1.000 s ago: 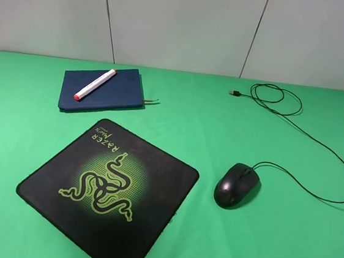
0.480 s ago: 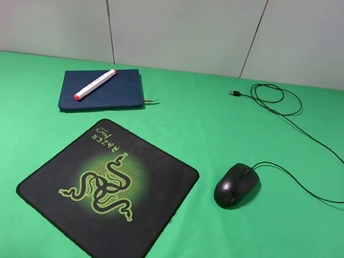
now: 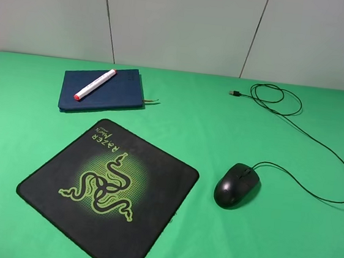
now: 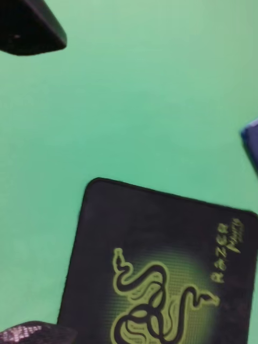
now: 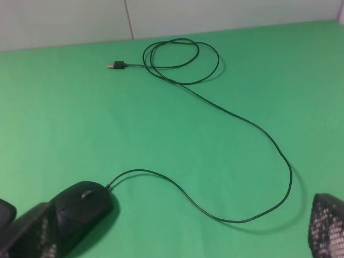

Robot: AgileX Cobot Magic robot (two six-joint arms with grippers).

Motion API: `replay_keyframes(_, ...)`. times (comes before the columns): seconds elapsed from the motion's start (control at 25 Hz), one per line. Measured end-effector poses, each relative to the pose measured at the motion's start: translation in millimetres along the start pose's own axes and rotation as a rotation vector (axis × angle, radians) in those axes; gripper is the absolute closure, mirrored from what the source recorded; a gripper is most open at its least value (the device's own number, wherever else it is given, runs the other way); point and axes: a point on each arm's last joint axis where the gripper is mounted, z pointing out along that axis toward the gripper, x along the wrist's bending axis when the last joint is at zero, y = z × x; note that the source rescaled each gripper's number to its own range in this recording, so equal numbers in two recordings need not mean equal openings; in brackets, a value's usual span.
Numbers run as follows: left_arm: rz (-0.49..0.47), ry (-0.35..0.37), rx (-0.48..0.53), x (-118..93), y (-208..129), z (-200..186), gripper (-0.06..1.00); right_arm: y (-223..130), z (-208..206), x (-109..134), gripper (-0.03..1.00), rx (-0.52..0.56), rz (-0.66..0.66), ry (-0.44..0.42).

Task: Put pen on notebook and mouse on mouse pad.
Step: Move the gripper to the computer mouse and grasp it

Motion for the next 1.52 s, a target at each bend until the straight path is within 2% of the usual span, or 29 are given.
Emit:
replay_keyframes(0.32,-0.049,0.067,-0.134,-3,-14,-15,-0.06,0,0,0,-0.03,0.000,0.000,0.000)
replay_keyframes(1.52,-0.049,0.067,-0.131,-3,-15,-15,-0.06,0,0,0,-0.03,0.000,0.002,0.003)
